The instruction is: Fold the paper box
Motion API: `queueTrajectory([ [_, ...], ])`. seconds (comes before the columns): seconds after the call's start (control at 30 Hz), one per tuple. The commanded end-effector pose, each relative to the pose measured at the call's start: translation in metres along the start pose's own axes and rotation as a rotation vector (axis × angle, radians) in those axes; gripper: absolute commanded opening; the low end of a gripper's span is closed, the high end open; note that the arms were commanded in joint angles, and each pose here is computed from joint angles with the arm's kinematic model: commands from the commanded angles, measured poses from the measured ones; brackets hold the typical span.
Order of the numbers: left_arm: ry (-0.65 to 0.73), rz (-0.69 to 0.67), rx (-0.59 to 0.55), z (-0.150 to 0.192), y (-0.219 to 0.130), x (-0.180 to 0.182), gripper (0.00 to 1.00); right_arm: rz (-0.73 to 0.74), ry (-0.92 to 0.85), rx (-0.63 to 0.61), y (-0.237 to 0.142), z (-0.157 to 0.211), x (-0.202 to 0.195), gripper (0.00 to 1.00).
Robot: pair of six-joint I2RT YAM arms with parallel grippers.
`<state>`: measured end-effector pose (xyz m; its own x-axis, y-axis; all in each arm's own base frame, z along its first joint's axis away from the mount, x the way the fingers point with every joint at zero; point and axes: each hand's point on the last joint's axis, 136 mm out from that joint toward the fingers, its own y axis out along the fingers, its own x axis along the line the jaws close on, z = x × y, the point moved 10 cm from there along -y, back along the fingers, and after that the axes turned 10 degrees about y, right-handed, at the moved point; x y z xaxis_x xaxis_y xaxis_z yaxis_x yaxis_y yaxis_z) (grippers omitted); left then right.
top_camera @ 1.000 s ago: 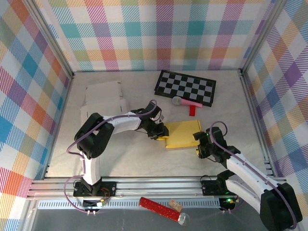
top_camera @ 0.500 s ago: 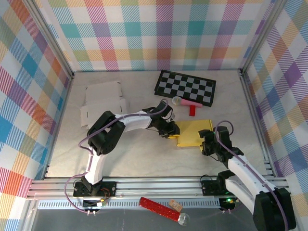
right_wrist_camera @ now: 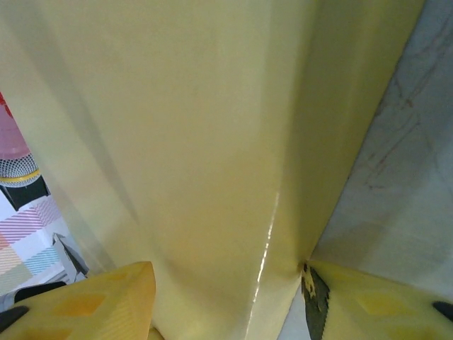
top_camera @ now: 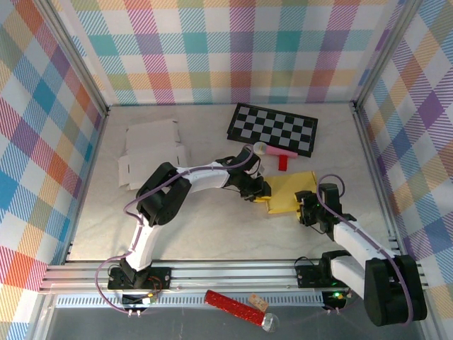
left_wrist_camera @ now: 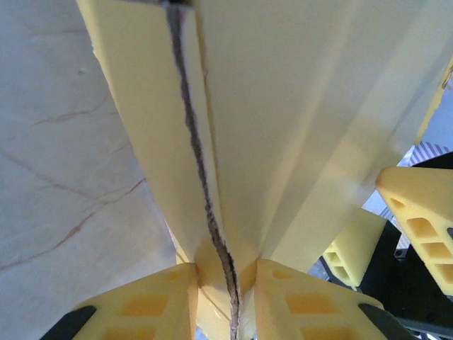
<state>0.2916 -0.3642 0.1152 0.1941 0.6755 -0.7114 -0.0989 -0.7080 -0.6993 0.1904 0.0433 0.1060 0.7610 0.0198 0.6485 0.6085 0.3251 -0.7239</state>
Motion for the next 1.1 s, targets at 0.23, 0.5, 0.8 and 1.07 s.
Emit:
queueTrajectory([
  [0.23, 0.012, -0.008, 0.05, 0.001, 0.028, -0.002, 0.35, 0.02, 0.01, -0.063, -0.034, 0.004, 0.01, 0.67],
  [0.5, 0.052, -0.083, -0.032, 0.001, -0.007, -0.018, 0.52, 0.05, -0.054, -0.067, -0.066, 0.014, 0.03, 0.7],
  [0.8, 0.017, -0.134, -0.177, 0.015, -0.073, -0.019, 0.56, 0.03, -0.148, -0.031, -0.084, 0.023, 0.064, 0.7],
  [1.07, -0.195, -0.193, -0.489, 0.038, -0.185, 0.032, 0.56, -0.026, -0.326, 0.057, -0.079, 0.041, 0.105, 0.7],
])
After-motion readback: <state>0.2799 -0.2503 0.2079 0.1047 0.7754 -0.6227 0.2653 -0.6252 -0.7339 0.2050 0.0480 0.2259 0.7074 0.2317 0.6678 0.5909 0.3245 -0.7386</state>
